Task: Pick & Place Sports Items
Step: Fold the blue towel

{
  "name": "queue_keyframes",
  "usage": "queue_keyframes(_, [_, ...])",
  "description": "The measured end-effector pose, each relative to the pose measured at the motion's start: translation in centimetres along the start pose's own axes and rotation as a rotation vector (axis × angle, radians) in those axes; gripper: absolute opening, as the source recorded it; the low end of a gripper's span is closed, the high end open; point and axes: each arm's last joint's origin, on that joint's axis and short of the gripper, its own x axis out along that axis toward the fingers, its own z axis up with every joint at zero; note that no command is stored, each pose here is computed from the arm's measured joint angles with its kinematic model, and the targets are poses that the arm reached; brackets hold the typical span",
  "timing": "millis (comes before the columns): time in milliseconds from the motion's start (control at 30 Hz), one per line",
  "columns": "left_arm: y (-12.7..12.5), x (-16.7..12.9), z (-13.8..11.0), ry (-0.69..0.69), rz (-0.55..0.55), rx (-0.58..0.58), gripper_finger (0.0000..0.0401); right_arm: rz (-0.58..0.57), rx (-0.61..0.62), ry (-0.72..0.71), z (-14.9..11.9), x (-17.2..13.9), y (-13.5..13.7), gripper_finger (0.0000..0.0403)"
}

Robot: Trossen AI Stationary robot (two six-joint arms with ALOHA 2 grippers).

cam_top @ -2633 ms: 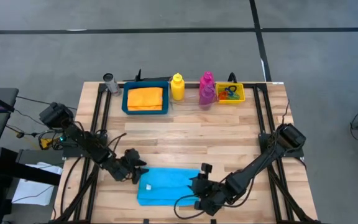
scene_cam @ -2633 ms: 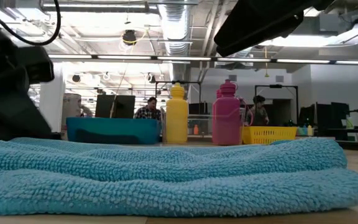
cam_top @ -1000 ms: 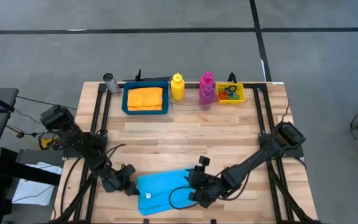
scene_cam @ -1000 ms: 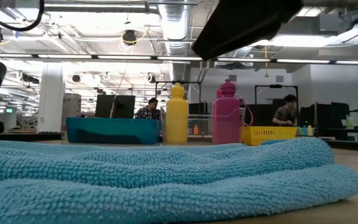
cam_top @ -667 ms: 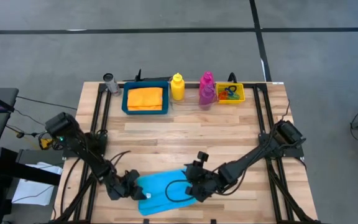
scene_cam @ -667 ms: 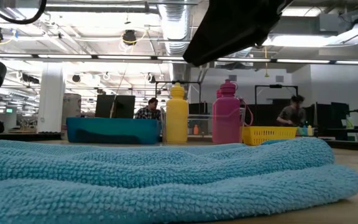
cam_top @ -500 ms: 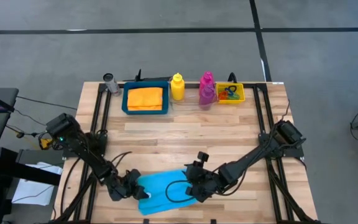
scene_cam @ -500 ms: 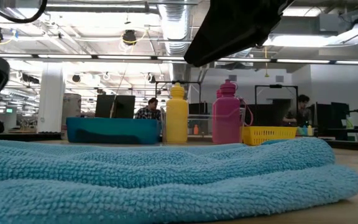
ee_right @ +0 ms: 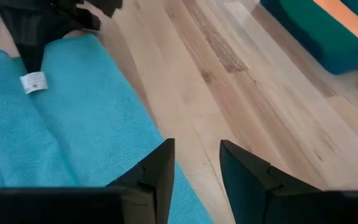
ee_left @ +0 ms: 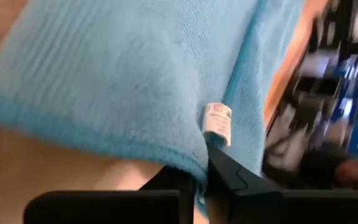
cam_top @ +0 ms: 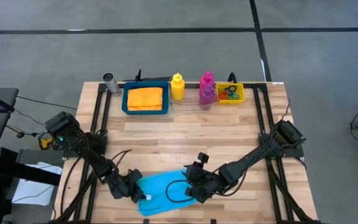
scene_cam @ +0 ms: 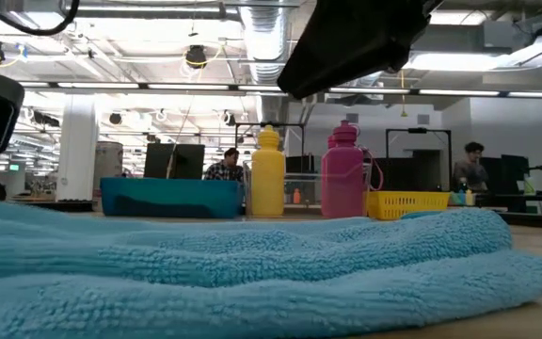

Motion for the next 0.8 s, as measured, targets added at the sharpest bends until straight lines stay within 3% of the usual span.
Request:
queue_keyframes(200, [1.2,-1.2,1.6,0.172,0.129,0.171,0.0004,0.03,0.031,-0.017,0.3,-0.1,0.3,0.0119])
queue_keyframes(333, [2.6,-3.4,3.6,0.162,0.187,0.205,0.0003,0.038,0.03,-0.019,0.2,-0.2,0.5,0.0119])
queue_keyframes(633, [5.6,-8.1,6.6,-0.031,0.172,0.152,0.0001,0.054,0.053,-0.028,0.2,-0.4,0.7,0.0119])
queue_keyframes(800, [4.9,-9.9,6.9,-0.06,0.054,0.113,0.0001,0.062,0.059,-0.028,0.3,-0.4,0.7,0.0119])
